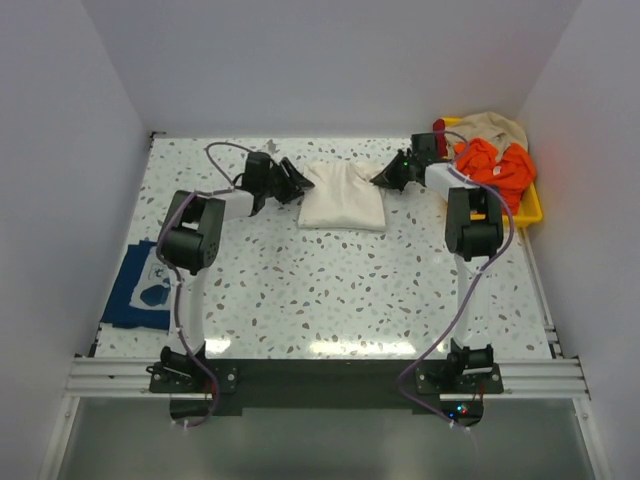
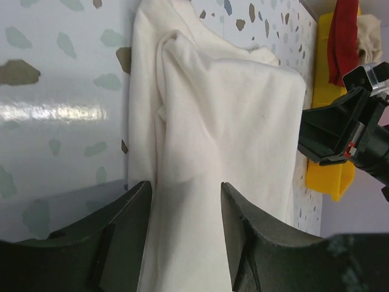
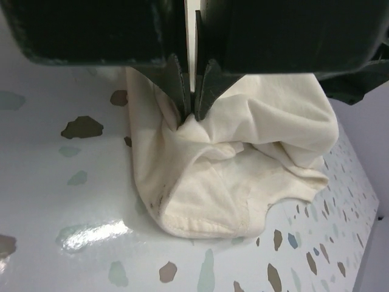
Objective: Fold and stack the t-shirts
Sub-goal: Fold the tshirt
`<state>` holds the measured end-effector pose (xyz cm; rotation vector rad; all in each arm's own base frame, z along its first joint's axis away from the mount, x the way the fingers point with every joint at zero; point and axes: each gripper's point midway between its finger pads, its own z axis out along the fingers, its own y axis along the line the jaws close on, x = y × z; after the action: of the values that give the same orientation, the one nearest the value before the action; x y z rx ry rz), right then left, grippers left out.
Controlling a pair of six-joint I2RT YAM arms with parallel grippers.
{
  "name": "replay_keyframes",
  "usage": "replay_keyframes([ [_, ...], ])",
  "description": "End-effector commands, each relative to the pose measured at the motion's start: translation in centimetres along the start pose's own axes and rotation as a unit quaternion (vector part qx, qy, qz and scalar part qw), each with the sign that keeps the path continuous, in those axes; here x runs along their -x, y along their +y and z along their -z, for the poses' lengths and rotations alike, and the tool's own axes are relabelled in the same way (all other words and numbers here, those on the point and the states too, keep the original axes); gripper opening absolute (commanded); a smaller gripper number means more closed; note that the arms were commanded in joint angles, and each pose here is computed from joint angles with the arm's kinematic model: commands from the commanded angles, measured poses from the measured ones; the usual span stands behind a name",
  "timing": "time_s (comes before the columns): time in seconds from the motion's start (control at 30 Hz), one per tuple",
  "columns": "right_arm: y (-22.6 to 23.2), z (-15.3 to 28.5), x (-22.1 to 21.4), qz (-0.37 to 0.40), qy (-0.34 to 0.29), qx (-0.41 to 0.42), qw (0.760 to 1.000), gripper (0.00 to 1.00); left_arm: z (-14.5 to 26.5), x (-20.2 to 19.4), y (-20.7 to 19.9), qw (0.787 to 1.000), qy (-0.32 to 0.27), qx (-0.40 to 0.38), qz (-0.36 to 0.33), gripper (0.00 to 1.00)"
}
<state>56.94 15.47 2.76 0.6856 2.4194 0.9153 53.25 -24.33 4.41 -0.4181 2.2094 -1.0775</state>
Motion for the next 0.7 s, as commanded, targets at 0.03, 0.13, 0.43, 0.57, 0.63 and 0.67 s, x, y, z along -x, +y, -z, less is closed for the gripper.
replay_keyframes([
  [0.03, -2.7, 0.7, -4.7, 0.037, 0.037, -0.075, 0.996, 0.01, 1.9, -0.1, -1.4, 0.997, -0.046, 0.034, -0.043, 0.54],
  [0.13, -3.6, 1.8, -6.9, 0.045, 0.044, -0.087, 0.994, 0.0, 3.3, -2.4, -0.9, 0.997, -0.036, 0.054, -0.045, 0.43],
  [0.43, -6.6, 6.6, -13.7, 0.062, 0.062, -0.093, 0.992, 0.0, 10.8, -11.0, 0.6, 0.994, -0.006, 0.096, -0.054, 0.19],
  [0.57, -6.3, 9.8, -16.7, 0.075, 0.058, -0.071, 0.993, 0.0, 14.6, -14.7, 1.4, 0.994, 0.01, 0.099, -0.048, 0.16],
  [0.63, -7.2, 11.0, -18.1, 0.074, 0.062, -0.071, 0.993, 0.0, 16.7, -16.0, 1.4, 0.994, 0.011, 0.097, -0.049, 0.16],
  [0.67, -6.6, 11.9, -18.0, 0.08, 0.052, -0.061, 0.994, 0.01, 17.6, -15.8, 0.6, 0.995, 0.002, 0.084, -0.051, 0.17],
])
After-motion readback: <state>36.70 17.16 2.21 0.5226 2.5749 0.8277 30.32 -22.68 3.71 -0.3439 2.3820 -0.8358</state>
